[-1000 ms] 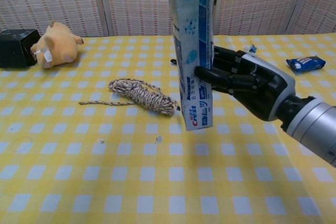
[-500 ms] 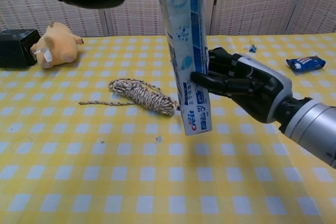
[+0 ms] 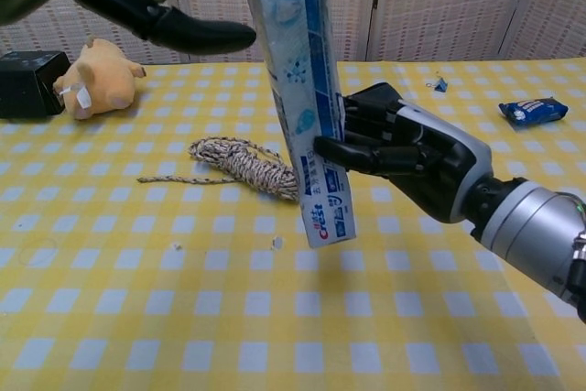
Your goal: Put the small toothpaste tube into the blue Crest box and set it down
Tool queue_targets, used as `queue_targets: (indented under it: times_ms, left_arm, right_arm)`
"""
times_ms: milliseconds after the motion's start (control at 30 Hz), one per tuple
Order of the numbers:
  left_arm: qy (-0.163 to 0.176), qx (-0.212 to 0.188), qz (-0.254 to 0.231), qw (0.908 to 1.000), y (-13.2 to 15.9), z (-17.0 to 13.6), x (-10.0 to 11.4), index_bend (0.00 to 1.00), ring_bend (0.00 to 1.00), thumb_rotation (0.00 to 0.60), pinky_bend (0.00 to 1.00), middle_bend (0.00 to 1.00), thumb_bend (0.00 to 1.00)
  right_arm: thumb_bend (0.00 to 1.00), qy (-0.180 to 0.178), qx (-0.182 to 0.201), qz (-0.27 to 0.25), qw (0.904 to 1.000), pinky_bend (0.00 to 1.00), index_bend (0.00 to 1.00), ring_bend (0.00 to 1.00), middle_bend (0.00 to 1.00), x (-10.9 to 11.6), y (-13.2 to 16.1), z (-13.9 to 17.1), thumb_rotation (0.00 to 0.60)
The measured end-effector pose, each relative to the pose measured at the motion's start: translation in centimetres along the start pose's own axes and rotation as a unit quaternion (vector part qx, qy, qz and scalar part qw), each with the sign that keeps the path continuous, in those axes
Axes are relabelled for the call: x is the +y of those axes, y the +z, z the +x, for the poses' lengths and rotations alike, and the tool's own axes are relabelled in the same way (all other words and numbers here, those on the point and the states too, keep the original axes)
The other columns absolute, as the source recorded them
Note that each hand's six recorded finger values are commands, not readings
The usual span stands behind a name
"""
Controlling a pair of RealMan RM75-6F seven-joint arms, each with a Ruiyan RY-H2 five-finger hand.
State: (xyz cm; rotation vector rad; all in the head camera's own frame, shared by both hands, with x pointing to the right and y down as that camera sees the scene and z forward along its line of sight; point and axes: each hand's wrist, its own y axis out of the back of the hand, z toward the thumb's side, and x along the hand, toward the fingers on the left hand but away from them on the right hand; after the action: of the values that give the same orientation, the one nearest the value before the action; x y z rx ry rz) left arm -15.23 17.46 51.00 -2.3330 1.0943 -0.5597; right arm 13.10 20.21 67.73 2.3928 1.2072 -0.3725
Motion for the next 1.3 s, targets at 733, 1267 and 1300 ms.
queue_targets:
  times_ms: [733,1267,1300]
  left_arm:
    - [0.015,-0.002,-0.007,0.9999,0.4,0.9,0.4,0.18,1.00,0.600,1.00,1.00,0.22]
    - [-0.006,-0.007,0.001,1.0000,0.3,0.6,-0.8,0.20,1.00,0.600,1.00,1.00,0.22]
    - [-0.009,-0.006,0.002,0.9999,0.3,0.5,-1.0,0.20,1.00,0.600,1.00,1.00,0.22]
  right_arm:
    - [0.35,0.007,0.000,-0.002,1.0000,0.43,0.48,0.37,0.30,0.1,0.0,0.4,0.600]
    - [0.35,0.003,0.003,-0.007,1.0000,0.44,0.48,0.37,0.30,0.3,0.3,0.3,0.600]
    - [0.35,0.002,0.003,-0.007,1.0000,0.44,0.48,0.37,0.30,0.2,0.3,0.3,0.600]
